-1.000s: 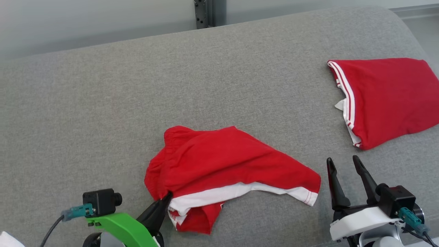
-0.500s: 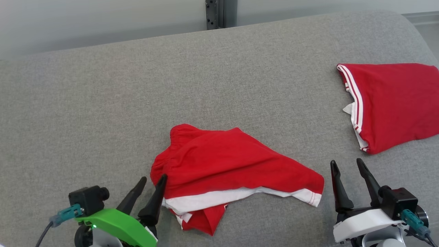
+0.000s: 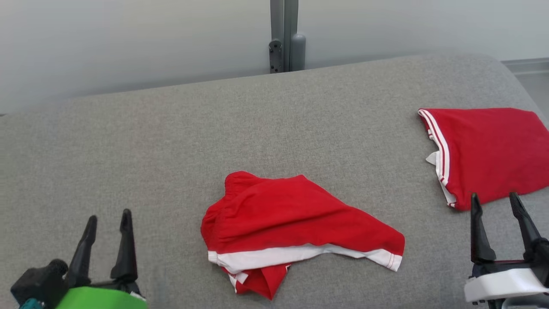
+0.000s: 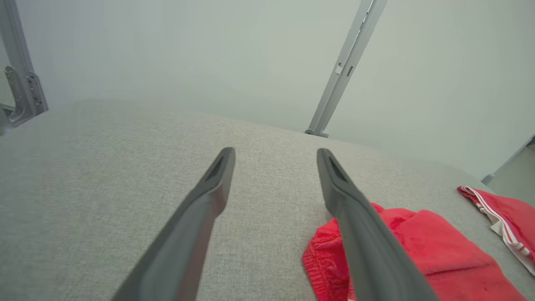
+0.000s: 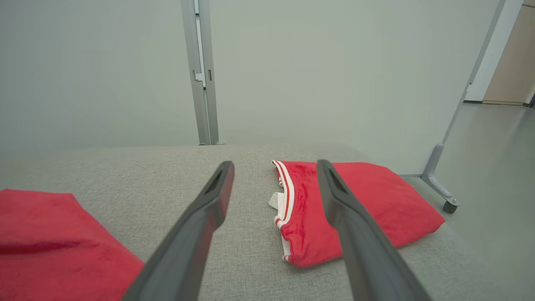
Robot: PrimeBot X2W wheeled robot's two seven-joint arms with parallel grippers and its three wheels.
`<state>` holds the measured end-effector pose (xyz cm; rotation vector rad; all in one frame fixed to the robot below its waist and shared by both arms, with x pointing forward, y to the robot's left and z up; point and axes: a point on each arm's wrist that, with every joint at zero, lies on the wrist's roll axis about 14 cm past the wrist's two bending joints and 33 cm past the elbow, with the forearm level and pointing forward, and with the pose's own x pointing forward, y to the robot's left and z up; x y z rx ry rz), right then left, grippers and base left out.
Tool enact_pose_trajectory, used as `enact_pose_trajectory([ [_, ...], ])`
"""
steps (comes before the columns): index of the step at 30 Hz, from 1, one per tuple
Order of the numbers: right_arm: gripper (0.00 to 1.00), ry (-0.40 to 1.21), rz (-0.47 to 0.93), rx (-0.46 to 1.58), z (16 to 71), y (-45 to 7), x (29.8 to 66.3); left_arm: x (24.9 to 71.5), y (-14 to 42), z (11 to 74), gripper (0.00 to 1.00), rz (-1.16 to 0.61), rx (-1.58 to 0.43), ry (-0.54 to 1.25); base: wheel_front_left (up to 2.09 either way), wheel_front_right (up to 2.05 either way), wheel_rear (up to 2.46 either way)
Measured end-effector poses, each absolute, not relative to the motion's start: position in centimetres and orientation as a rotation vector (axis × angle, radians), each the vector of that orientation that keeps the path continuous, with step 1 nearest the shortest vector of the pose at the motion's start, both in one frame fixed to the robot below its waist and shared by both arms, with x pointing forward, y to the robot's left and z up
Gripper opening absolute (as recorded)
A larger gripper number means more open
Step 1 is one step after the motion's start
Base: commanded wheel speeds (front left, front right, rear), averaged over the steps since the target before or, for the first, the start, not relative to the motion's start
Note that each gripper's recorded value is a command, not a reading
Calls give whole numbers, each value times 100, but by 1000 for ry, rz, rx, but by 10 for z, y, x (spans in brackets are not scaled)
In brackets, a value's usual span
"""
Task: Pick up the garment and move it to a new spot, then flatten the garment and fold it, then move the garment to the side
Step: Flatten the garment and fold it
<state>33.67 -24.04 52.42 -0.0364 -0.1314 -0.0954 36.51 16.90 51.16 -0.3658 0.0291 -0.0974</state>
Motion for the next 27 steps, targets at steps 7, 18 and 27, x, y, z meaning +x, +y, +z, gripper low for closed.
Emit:
enact_pose_trajectory([
  [7, 100, -141, -80, -54, 527, -236, 319, 342, 196, 508, 100, -25, -249, -50, 0, 0, 0],
  [18, 100, -91, -20, -13, 510, -211, 316, 325, 179, 472, 100, -77, -221, 30, 0, 0, 0],
  [27, 100, -86, -5, 0, 507, -205, 322, 325, 176, 467, 100, -77, -215, 41, 0, 0, 0],
])
